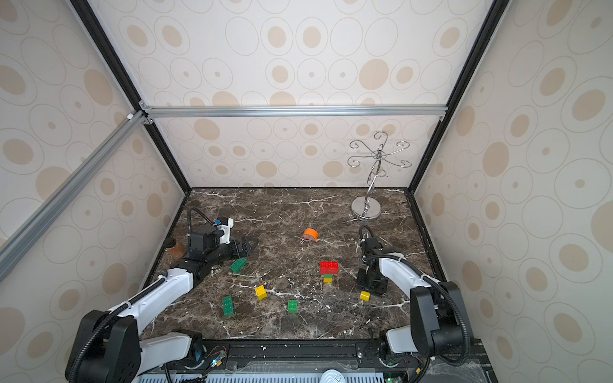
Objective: Assemble an ice cream with lego
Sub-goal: Pick up the lego brick from the center of the board.
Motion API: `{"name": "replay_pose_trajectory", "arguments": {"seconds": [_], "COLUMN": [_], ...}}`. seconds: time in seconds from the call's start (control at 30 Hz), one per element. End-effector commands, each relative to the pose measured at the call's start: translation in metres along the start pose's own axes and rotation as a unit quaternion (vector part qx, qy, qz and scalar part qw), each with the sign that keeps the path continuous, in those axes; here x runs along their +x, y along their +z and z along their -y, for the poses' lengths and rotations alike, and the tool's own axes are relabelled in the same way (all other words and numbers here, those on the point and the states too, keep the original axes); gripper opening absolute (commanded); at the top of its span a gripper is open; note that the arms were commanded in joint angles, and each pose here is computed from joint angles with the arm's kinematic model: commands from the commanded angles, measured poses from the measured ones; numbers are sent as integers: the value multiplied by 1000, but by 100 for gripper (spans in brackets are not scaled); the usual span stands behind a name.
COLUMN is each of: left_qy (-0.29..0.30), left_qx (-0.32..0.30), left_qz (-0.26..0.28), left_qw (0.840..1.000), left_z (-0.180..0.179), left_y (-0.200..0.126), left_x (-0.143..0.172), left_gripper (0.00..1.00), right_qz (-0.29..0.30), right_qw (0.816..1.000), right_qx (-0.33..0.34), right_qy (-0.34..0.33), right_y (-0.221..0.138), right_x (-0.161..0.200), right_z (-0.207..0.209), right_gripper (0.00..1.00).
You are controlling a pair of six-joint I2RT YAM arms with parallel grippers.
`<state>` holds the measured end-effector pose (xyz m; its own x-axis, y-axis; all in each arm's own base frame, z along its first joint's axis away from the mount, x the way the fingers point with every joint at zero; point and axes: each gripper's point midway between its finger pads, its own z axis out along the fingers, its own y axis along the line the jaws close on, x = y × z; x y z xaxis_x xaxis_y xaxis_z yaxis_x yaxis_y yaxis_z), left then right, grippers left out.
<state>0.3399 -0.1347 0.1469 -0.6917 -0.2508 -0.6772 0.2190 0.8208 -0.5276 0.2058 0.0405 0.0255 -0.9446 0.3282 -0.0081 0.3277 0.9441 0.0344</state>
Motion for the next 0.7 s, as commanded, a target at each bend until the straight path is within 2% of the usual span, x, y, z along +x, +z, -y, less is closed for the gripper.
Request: {"name": "replay_pose_trajectory", "arguments": {"seconds": [0.0, 0.4, 0.53, 0.67], "left_qy": [16, 16, 15, 15], "left_qx": [4, 4, 3, 4], "left_qz": [21, 22, 21, 21], "left_qw": [1000, 1000, 1000, 1000], "left_z": [8, 8, 7, 8], "left_y": [-7, -8, -8, -8], "left_x": [-16, -16, -15, -15], "left_gripper": [100, 100, 100, 100], "right_qz": [-14, -13, -11, 8], "right_qw": [1000, 1000, 1000, 1000], "right_qx": [16, 19, 18, 11], "right_qy": [-2, -5, -7, -20], "right_y": [4, 5, 4, -15], "right_x": [9, 8, 7, 0], "right_z": [6, 5, 5, 1], "right_gripper": [43, 36, 26, 9]}}
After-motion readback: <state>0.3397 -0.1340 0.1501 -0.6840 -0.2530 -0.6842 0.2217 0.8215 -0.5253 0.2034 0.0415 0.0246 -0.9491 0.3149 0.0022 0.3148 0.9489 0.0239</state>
